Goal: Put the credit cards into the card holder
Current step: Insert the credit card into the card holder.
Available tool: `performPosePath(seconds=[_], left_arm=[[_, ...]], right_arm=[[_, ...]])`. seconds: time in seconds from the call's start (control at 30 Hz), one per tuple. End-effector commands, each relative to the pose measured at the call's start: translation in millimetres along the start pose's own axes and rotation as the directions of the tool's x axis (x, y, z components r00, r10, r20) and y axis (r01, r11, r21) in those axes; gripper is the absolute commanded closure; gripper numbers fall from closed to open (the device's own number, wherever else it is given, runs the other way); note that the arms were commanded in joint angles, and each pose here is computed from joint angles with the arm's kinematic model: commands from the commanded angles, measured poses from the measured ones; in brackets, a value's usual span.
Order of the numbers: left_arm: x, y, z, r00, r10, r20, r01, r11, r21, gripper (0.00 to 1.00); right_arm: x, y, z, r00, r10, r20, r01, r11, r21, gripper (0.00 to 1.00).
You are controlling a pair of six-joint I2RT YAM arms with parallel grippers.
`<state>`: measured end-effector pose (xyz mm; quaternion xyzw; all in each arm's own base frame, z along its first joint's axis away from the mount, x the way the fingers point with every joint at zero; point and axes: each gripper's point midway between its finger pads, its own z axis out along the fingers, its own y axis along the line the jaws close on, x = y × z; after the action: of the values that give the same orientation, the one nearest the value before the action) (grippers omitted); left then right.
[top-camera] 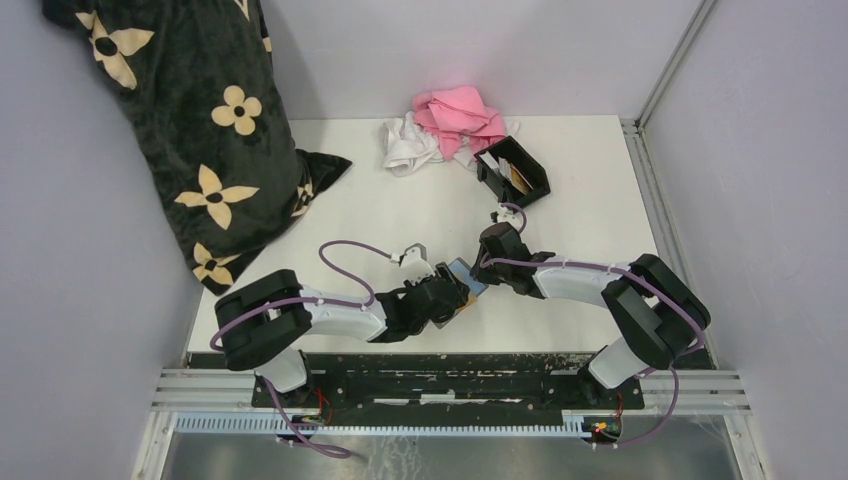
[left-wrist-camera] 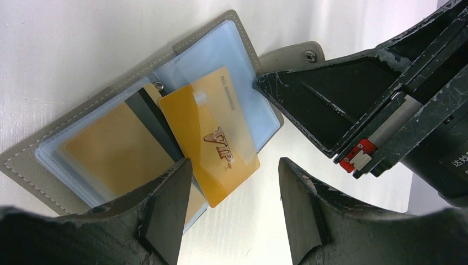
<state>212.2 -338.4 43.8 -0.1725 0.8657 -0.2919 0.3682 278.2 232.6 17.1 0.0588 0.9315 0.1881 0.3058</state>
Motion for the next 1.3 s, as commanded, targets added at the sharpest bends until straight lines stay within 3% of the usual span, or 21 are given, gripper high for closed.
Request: performPosePath(seconds=[0.0, 0.5, 1.27], left_arm=[[-10, -14, 3, 0.999, -0.007, 0.032, 0.007, 1.0, 0.019, 0.34], [-49, 7, -27, 0.988, 0.034, 0.153, -0.03, 0.999, -0.03, 0.34], [-22, 37, -24, 0.996, 0.037, 0.082, -0.033, 0.998, -0.047, 0.36]], right_arm=[[45, -46, 3, 0.989, -0.03, -0.142, 0.05, 0.989, 0.141, 0.85], [14, -32, -17, 0.994, -0.084, -0.073, 0.093, 0.988, 0.123, 0.83], [2, 4, -58, 0.987, -0.162, 0.022, 0.161, 0.985, 0.06, 0.78]])
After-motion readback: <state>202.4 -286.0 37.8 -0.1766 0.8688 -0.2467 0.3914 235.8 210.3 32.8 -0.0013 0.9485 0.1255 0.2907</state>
